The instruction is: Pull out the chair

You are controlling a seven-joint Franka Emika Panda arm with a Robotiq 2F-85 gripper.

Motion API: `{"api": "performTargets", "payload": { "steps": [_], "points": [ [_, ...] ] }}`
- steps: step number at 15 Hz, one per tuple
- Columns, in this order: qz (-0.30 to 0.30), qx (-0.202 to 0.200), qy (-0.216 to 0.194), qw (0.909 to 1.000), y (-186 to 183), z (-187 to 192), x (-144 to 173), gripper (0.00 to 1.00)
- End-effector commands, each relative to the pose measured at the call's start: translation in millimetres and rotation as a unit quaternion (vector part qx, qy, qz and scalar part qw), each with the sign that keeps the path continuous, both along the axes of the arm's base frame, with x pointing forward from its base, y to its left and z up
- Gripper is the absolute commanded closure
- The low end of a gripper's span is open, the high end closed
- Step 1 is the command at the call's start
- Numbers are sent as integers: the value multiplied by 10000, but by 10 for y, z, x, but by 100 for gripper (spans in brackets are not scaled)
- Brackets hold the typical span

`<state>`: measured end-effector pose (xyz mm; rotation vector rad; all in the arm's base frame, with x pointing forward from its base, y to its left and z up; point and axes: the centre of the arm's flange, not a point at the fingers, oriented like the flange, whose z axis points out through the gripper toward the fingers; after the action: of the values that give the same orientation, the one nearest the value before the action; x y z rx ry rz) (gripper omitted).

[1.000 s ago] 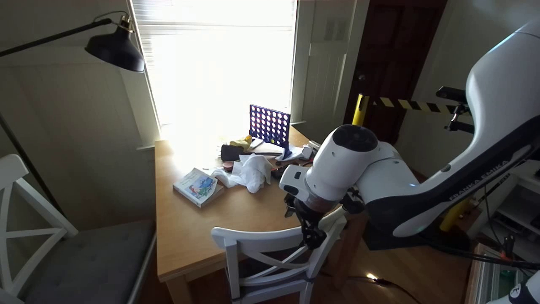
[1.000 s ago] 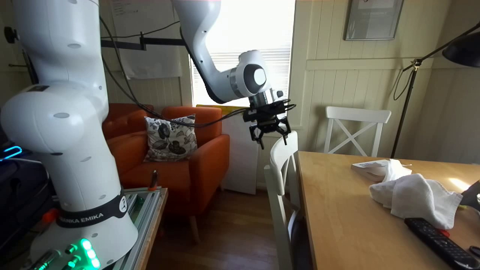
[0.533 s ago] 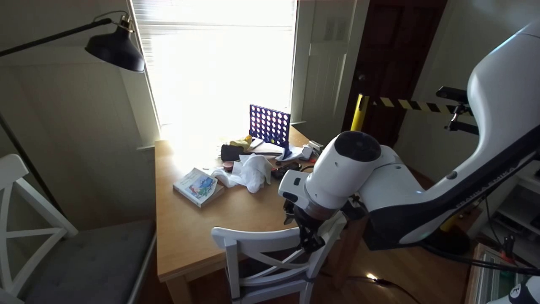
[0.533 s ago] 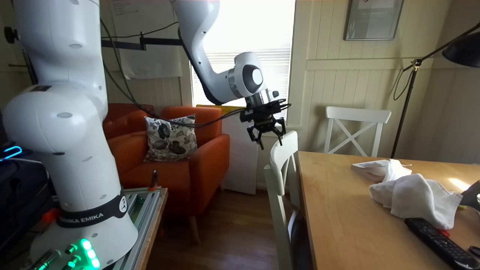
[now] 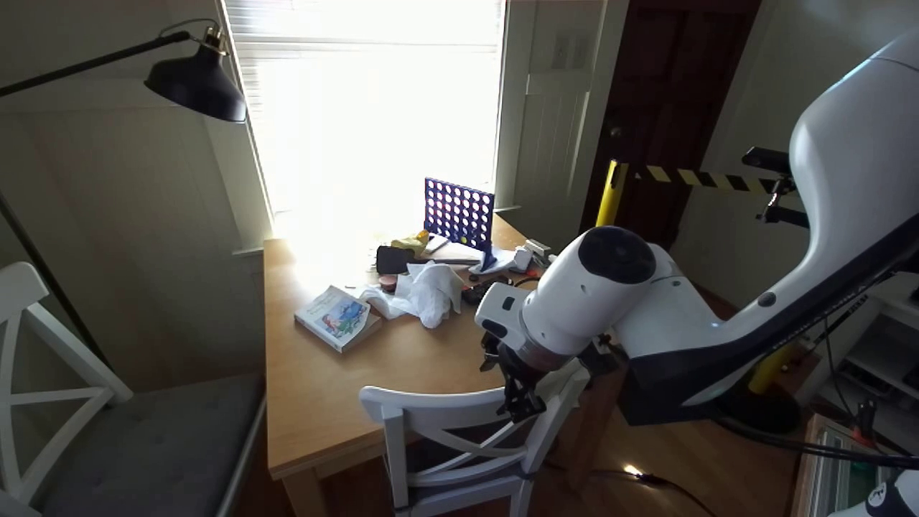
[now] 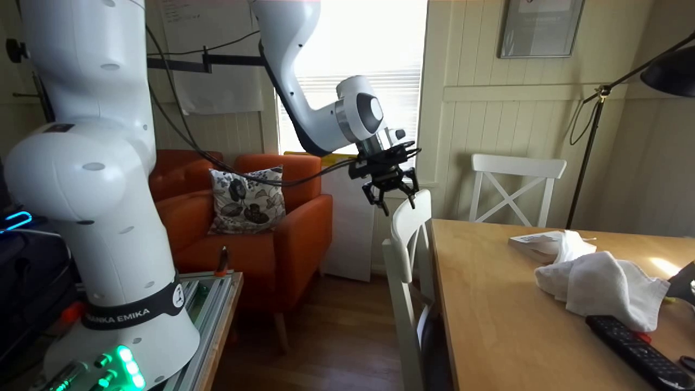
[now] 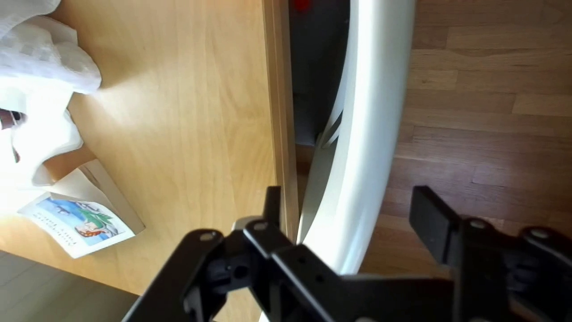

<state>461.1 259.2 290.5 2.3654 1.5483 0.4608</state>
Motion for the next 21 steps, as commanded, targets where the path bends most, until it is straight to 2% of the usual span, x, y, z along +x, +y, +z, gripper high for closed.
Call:
{"api": "performTargets", "payload": {
  "steps": [1,4,6,7,9,14,17,21],
  "points": [
    [-44,56,-35,10000,64,-182,86,24],
    [-45,41,20,10000,82,-235,95,26],
    [-58,8,27,10000,93,-270,105,33],
    [-66,-11,16,10000,99,-284,112,39],
    [-62,-33,0,10000,119,-304,122,61],
    [-76,-43,-13,10000,192,-325,102,95],
    [-189,37,97,9998,204,-276,69,93],
    [-103,208,481,9986,329,-147,-78,93]
  ]
}}
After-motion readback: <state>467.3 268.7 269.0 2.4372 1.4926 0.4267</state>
